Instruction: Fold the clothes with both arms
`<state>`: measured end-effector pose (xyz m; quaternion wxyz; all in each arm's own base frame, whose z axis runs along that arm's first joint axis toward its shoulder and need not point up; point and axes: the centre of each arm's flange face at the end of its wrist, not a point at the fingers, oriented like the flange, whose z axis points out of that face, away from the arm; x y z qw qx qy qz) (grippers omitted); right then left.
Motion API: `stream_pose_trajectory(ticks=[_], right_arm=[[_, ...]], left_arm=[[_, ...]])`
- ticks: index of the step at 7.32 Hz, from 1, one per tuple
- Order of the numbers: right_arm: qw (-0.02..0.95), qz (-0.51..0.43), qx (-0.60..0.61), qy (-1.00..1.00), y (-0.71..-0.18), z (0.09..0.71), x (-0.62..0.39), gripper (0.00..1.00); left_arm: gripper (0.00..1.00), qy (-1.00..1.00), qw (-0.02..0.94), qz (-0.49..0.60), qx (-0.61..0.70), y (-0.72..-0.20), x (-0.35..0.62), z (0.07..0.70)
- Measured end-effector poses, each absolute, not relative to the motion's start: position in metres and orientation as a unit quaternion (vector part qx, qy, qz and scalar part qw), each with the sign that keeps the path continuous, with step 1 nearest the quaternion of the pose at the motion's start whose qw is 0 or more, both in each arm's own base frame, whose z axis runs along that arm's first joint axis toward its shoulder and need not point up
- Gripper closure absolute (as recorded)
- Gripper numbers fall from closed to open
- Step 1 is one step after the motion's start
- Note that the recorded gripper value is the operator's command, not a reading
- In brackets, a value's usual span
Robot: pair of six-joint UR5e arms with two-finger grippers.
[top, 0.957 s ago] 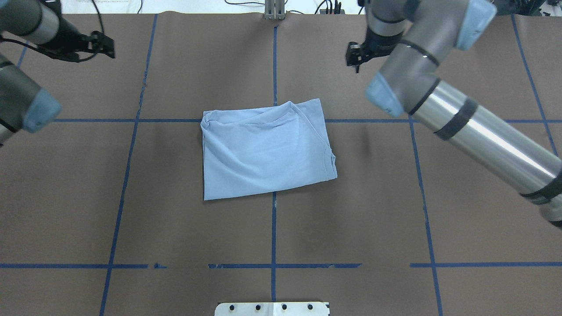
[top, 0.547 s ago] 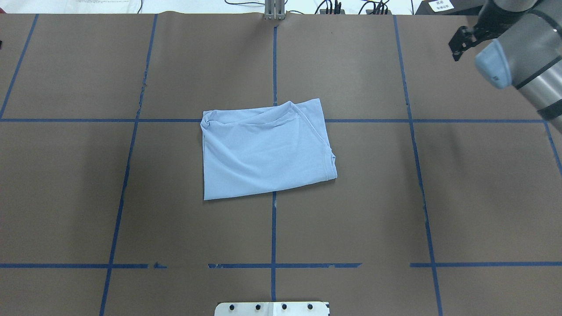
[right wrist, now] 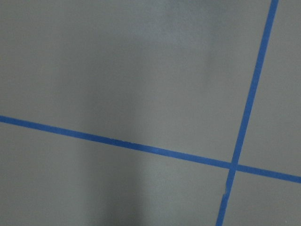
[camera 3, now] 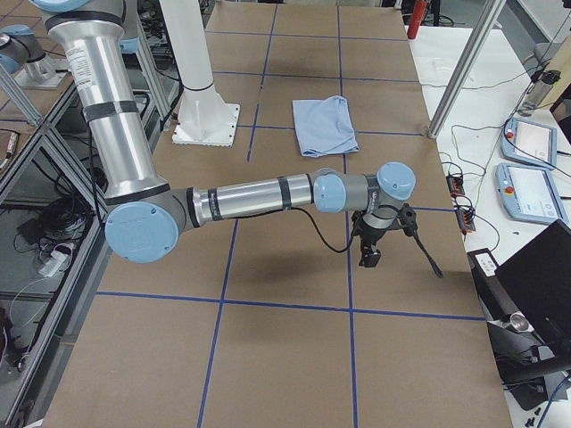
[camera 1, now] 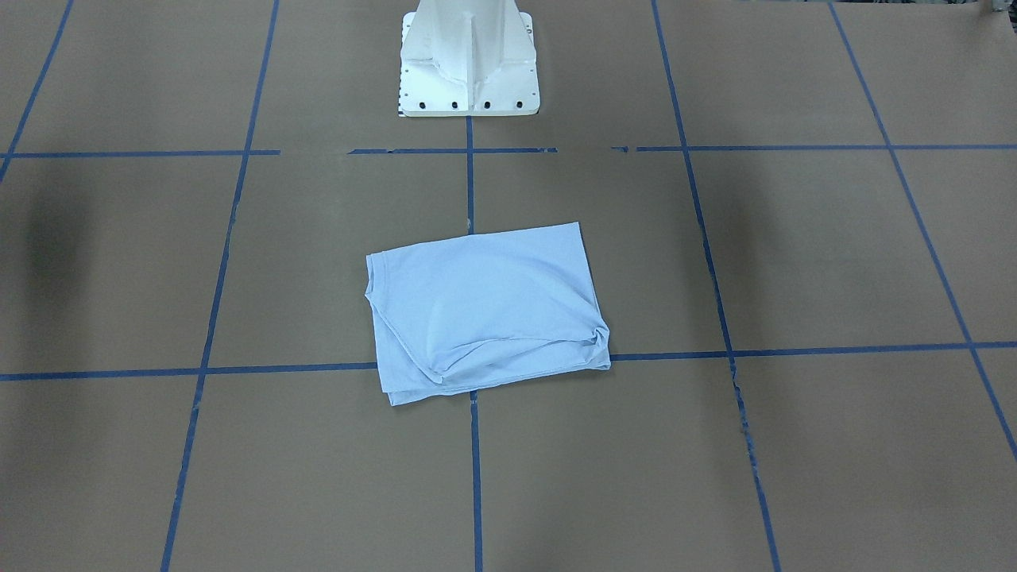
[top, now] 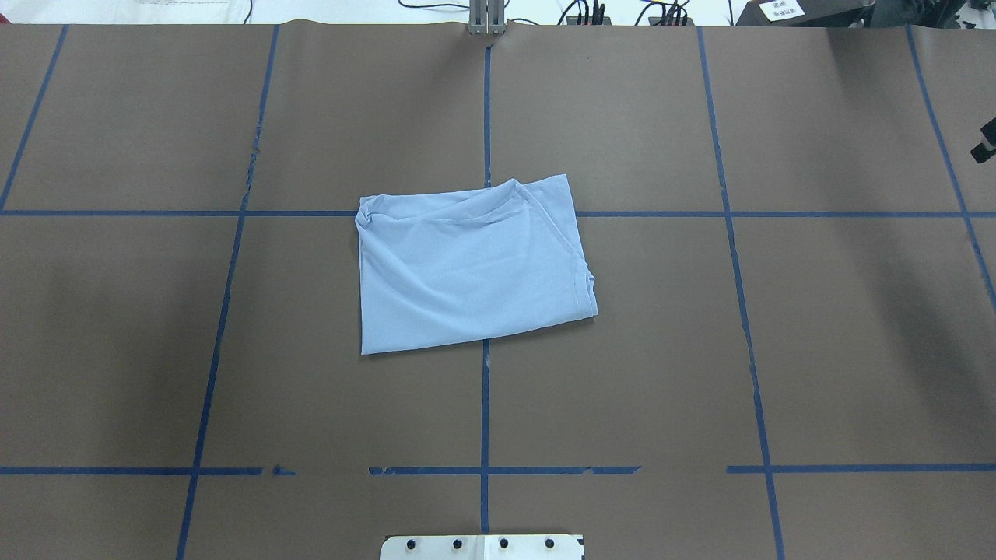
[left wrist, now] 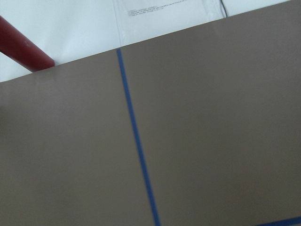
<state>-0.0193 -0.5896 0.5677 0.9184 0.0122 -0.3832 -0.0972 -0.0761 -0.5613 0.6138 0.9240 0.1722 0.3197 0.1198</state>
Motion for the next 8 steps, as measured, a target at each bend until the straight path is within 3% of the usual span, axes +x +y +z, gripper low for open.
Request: stream_pose_trajectory(ticks=[3,8], right_arm=[[0.921,-0.082,0.0,-0.381,-0.557,0.588,-0.006,0.0],[0.924,-0.002,-0.042,-0.381,-0.51,0.641,0.039,0.0]], left_arm=[[0.0,0.299,0.934,0.111,0.165,-0.526,-0.081,0.645],[0.0,0.313,0.94,0.086,0.1,-0.517,-0.08,0.647]])
